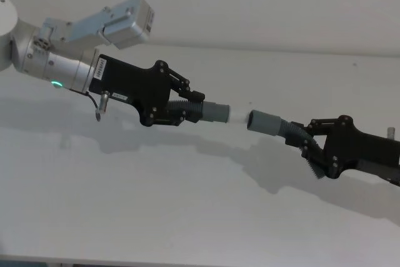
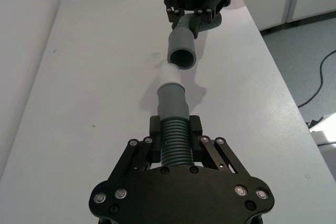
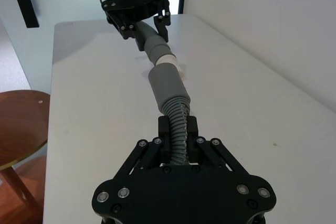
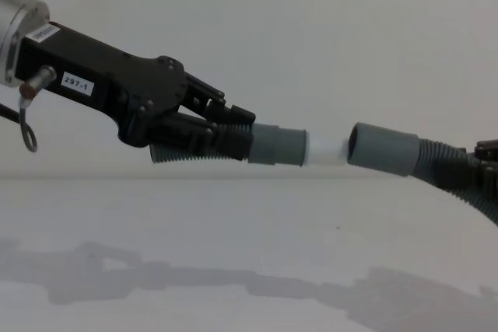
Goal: Use both hands to pick up one end of the pipe from the table, align the ends, and insert them.
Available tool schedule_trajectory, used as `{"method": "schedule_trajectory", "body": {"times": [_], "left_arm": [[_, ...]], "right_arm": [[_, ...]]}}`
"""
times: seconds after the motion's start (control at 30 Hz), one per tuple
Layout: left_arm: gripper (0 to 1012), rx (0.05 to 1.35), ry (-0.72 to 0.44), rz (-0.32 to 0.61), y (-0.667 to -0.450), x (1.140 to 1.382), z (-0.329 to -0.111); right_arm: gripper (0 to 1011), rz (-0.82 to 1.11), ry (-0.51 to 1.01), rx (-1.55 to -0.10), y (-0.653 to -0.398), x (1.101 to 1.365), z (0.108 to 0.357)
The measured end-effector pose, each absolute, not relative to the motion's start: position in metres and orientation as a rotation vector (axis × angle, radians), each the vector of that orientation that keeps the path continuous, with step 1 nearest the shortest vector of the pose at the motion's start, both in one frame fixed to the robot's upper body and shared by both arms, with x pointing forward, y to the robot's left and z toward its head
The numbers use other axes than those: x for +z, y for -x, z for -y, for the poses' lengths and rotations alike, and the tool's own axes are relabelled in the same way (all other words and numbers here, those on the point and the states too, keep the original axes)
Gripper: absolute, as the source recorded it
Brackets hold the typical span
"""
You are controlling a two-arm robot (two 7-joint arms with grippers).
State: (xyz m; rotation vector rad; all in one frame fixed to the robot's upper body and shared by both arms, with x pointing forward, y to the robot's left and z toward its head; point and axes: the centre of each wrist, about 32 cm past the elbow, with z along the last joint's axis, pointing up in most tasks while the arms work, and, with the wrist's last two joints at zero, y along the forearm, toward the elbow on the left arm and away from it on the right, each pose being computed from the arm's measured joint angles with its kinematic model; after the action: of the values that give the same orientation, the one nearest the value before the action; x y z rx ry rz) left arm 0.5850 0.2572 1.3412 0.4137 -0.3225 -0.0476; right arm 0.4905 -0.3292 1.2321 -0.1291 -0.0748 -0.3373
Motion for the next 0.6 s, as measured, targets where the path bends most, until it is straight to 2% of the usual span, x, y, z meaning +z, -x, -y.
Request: {"method": "schedule_trajectory", "body": {"times": [0.6], "left_arm": [[308,-0.049,-0.457,0.328,-0.5799,1.3415,-0.2606]], "right_arm": [[173,0.065,0.133,-0.350,-0.4901,1.2308,0.3328]]}}
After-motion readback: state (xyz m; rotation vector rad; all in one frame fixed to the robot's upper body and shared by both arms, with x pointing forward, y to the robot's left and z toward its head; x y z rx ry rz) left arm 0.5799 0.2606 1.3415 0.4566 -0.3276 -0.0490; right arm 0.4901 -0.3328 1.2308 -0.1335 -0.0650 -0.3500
